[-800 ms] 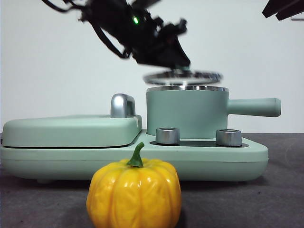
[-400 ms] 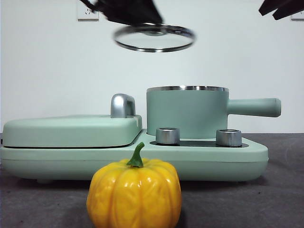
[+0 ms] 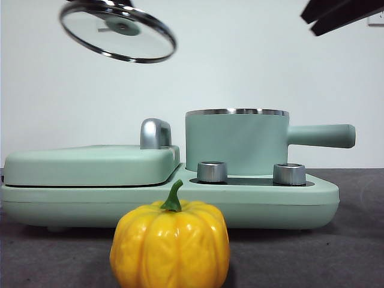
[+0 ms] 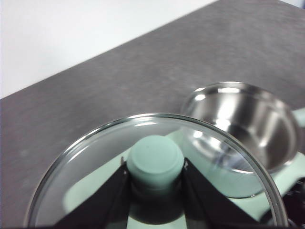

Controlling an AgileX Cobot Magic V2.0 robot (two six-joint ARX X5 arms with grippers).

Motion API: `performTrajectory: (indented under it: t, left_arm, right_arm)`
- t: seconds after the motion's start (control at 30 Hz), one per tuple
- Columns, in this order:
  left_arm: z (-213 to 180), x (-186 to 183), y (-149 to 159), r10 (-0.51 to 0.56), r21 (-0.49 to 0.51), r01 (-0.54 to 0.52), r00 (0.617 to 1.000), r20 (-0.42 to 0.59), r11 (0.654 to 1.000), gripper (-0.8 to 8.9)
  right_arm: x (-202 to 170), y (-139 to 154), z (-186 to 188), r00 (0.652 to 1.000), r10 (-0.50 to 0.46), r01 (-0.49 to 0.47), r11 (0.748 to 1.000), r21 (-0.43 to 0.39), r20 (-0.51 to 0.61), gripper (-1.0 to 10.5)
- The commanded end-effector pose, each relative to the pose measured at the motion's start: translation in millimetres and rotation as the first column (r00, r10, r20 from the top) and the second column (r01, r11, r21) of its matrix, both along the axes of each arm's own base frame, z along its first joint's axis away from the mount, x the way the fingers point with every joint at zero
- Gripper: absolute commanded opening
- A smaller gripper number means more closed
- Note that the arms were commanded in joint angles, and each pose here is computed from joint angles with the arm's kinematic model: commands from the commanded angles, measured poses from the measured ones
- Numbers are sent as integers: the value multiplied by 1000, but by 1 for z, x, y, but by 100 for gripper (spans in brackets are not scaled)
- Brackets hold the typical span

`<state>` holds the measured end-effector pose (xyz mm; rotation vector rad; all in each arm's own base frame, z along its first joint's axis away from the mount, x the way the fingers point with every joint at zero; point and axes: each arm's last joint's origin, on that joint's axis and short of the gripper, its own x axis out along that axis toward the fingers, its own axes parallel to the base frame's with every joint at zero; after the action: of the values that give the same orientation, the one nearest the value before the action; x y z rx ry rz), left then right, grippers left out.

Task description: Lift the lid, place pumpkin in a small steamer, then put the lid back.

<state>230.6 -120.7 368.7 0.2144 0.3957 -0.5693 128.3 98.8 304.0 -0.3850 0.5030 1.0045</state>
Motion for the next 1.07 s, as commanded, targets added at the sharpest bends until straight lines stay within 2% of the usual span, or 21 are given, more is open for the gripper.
performTrajectory:
  t: [0.03,0.13,0.27,0.6,0.7,0.83,1.07]
  left_arm:
    - [6,-7,11,46,-51,-44,999,29,998,17]
    - [1,-17,24,83,-61,-81,996,25,995,17]
    - [-2,-29,34,104,-58,-102,994,22,993,17]
    - [4,-35,45,149,-65,-146,988,45,987,16]
    - [4,-35,46,154,-65,-151,987,46,986,16]
    - [4,-35,46,154,-65,-151,987,46,986,16]
    - [4,-35,46,154,-65,-151,987,47,986,16]
  right_arm:
    - [-4,15,1,996,91,-90,996,-25,7,279]
    - [-7,31,-6,989,148,-148,986,-75,-9,293]
    - [-9,50,-16,979,204,-205,968,-147,-22,368]
    - [-10,90,-41,941,325,-337,923,-188,-92,389]
    - [-8,101,-49,935,337,-353,915,-195,-113,398]
    - [-2,113,-62,934,326,-351,913,-208,-145,467]
    - [7,127,-85,930,307,-352,904,-243,-204,467]
